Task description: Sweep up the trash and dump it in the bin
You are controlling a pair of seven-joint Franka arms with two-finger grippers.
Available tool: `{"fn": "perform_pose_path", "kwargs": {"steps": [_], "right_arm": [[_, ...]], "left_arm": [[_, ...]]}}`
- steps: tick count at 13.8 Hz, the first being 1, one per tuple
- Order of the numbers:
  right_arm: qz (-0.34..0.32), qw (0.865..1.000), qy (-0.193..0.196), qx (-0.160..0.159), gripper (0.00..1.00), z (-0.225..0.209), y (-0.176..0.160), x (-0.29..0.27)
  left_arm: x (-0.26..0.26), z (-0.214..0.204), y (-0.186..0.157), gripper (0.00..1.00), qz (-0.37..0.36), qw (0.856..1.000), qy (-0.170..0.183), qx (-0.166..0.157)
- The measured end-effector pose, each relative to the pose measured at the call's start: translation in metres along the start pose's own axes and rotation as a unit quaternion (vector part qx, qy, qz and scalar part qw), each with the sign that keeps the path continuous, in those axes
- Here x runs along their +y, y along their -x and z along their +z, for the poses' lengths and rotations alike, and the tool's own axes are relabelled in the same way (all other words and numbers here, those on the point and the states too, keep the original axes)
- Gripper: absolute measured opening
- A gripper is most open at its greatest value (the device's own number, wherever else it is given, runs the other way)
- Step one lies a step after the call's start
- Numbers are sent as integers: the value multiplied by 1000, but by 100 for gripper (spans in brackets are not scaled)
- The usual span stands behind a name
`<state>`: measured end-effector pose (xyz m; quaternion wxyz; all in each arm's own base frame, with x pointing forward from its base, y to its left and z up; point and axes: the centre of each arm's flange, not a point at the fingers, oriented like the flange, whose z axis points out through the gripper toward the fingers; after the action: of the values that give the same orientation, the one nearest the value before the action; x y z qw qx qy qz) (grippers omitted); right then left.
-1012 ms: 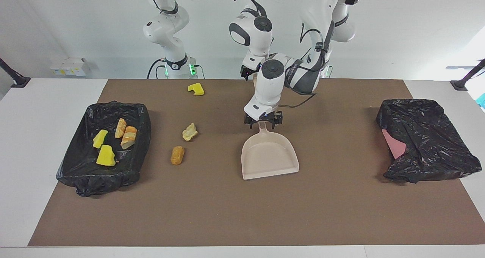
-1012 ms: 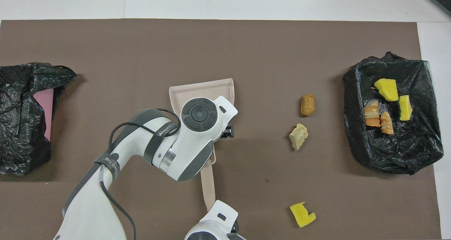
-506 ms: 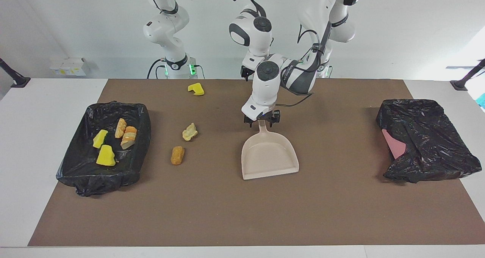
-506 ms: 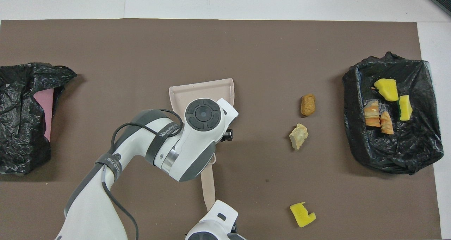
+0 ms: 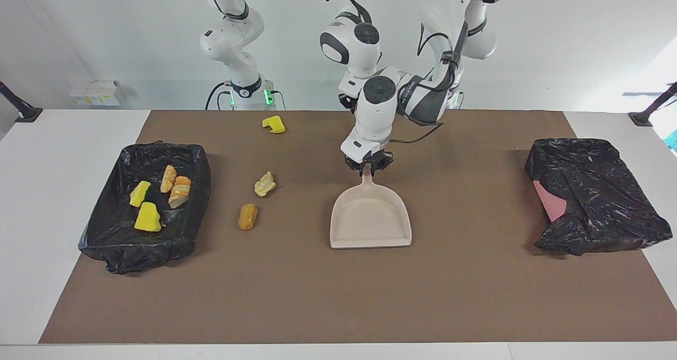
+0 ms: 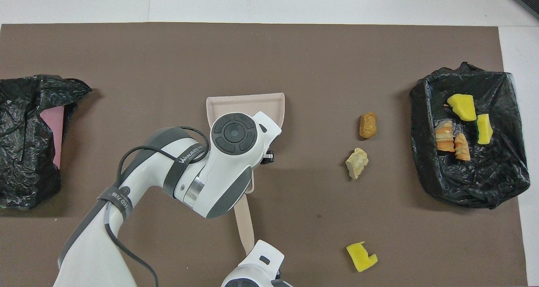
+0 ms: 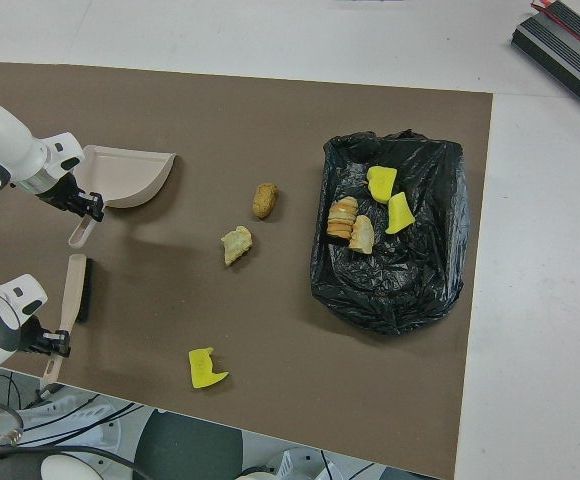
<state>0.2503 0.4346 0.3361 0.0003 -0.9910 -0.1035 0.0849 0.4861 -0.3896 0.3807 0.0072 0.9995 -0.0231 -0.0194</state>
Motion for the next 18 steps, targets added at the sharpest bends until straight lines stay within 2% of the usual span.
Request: {"fn": "perform_pose_path", "kwargs": {"steps": [4, 8, 11, 15, 17, 18], "right_arm": [[12, 1000, 3, -4, 27, -4, 2, 1], [101, 994, 22, -21, 27, -40, 19, 18], [153, 986, 46, -44, 27, -82, 32, 54], [270, 956, 89, -72, 27, -93, 44, 82], [335, 932, 107, -83, 27, -85, 39, 98], [365, 920, 113, -88, 27, -80, 39, 104]], "left_arm": [[-16, -35, -16, 32, 14, 1000, -5, 18], [-57, -83, -35, 32, 52, 998, -3, 32], [-100, -118, -32, 32, 128, 992, -15, 13], [-129, -132, -22, 32, 262, 964, -24, -24], [-142, -123, -22, 32, 334, 941, -23, -41], [-150, -117, -22, 32, 377, 925, -21, -50]]}}
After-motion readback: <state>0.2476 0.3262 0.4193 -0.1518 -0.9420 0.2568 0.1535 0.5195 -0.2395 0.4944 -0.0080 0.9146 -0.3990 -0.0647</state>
